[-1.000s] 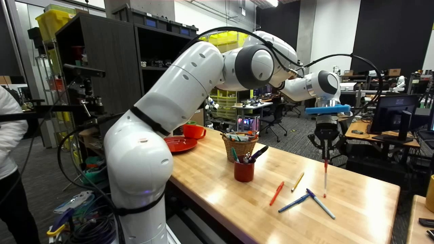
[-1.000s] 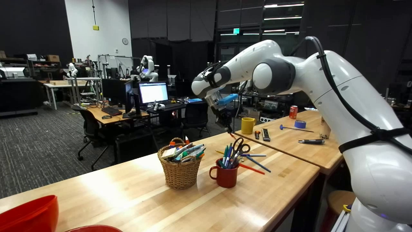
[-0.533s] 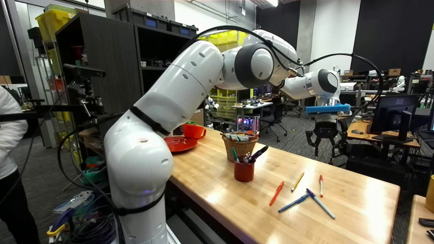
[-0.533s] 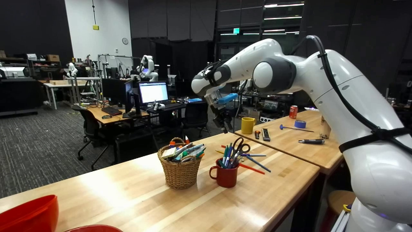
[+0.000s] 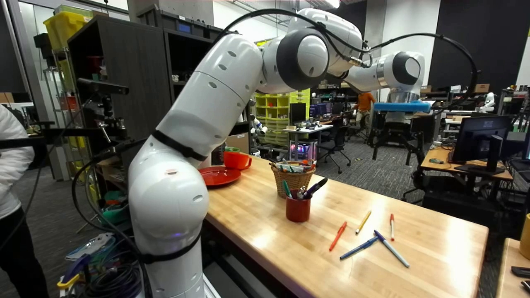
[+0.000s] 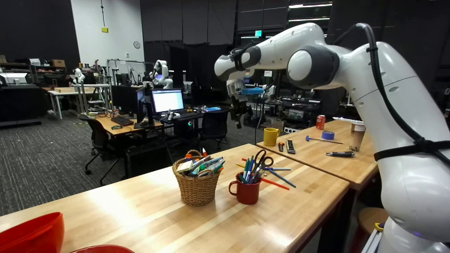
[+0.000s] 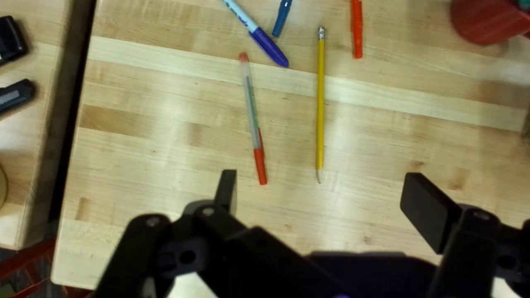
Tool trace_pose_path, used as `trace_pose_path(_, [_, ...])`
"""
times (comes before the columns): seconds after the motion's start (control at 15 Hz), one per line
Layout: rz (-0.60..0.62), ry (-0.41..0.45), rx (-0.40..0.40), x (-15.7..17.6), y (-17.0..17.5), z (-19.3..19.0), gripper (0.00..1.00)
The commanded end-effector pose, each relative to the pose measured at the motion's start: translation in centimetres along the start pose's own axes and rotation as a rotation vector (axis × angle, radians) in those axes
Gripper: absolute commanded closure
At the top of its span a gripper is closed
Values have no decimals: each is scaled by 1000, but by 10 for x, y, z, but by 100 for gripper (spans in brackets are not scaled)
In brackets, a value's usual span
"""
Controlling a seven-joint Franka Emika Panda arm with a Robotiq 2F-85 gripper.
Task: Move one pen from the cup to the table
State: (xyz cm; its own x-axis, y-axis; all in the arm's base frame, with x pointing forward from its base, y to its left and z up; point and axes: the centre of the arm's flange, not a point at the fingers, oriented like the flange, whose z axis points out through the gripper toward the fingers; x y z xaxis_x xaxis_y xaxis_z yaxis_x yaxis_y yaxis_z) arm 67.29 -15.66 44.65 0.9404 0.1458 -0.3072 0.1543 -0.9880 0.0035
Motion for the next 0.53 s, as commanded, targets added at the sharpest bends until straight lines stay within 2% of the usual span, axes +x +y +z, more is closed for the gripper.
trace_pose_path(0.0, [-36,50,120,-72,-2,-34,0])
trace_pose_path(0.2, [-44,78,147,-119,-2,-54,0])
trace_pose_path(0.47, [-20,125,93,-159,-3,-65,0])
